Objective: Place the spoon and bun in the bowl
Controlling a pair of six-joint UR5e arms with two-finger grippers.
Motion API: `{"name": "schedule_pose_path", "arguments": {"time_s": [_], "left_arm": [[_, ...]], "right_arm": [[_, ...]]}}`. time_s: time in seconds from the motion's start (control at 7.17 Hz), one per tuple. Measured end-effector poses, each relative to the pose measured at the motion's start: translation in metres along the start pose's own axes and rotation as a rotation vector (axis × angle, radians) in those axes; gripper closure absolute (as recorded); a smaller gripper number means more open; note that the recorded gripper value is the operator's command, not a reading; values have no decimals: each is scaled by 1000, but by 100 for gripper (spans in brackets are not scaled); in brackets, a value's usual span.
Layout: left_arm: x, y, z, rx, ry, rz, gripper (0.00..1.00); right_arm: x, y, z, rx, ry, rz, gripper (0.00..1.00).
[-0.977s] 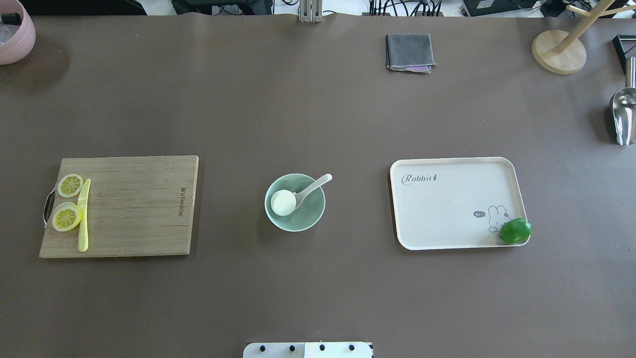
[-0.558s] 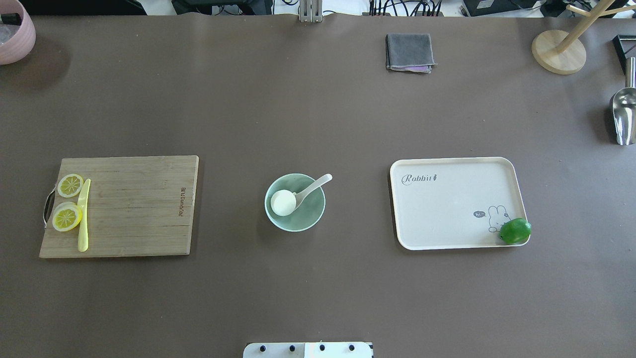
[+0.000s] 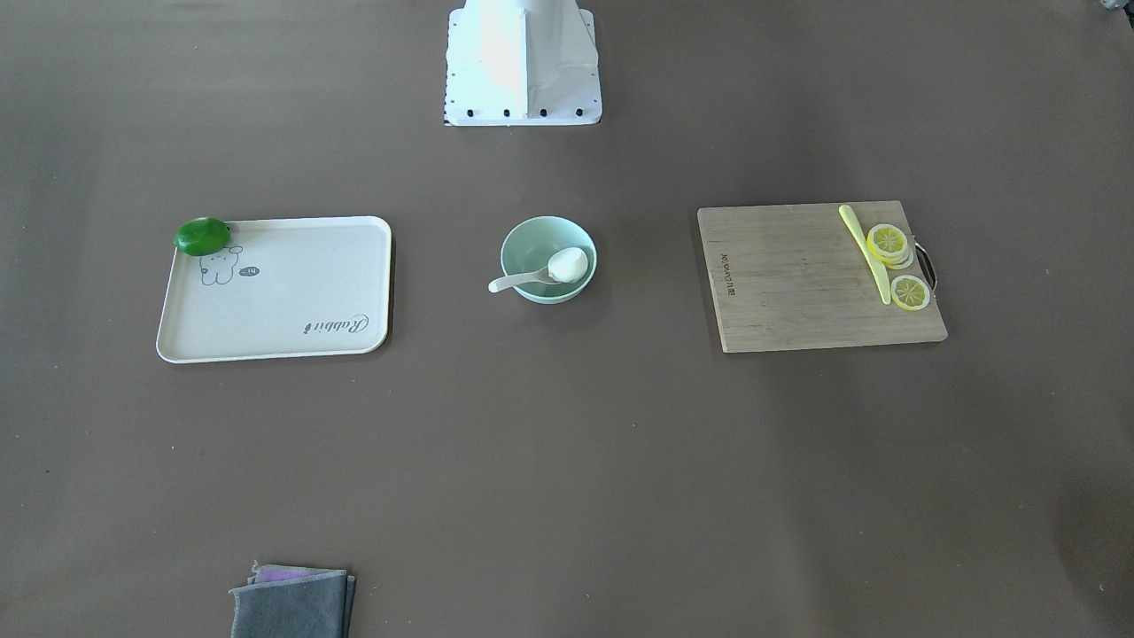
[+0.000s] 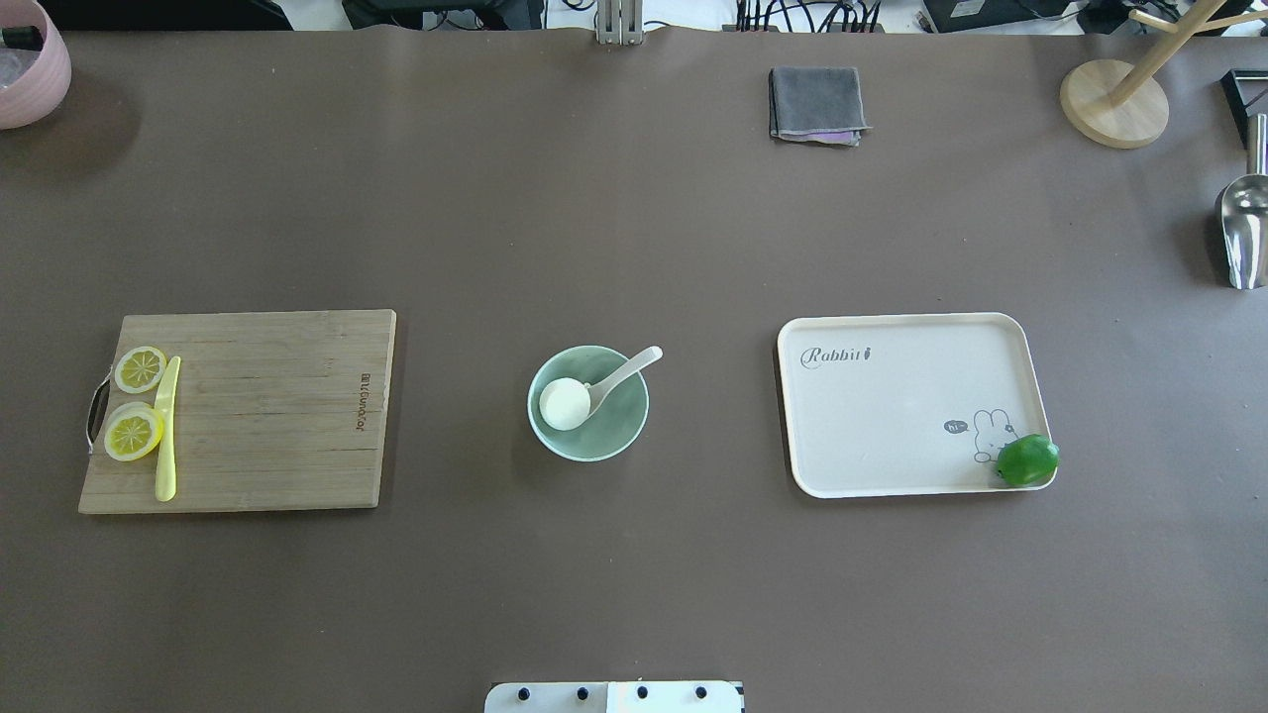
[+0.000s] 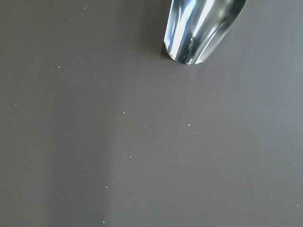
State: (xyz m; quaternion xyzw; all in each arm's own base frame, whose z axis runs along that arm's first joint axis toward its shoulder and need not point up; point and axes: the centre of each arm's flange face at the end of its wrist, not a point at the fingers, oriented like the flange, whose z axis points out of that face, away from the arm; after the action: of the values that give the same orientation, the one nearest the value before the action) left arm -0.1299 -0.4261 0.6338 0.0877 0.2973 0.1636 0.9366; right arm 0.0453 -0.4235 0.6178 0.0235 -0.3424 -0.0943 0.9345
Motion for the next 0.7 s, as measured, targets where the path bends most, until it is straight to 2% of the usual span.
{"name": "schedule_pose_path", "arguments": {"time_s": [0.7], "left_arm": [[2,0,-2,6,5,2,0]], "right_arm": [[-4,-2,1,-2,-2,-12,0]]}}
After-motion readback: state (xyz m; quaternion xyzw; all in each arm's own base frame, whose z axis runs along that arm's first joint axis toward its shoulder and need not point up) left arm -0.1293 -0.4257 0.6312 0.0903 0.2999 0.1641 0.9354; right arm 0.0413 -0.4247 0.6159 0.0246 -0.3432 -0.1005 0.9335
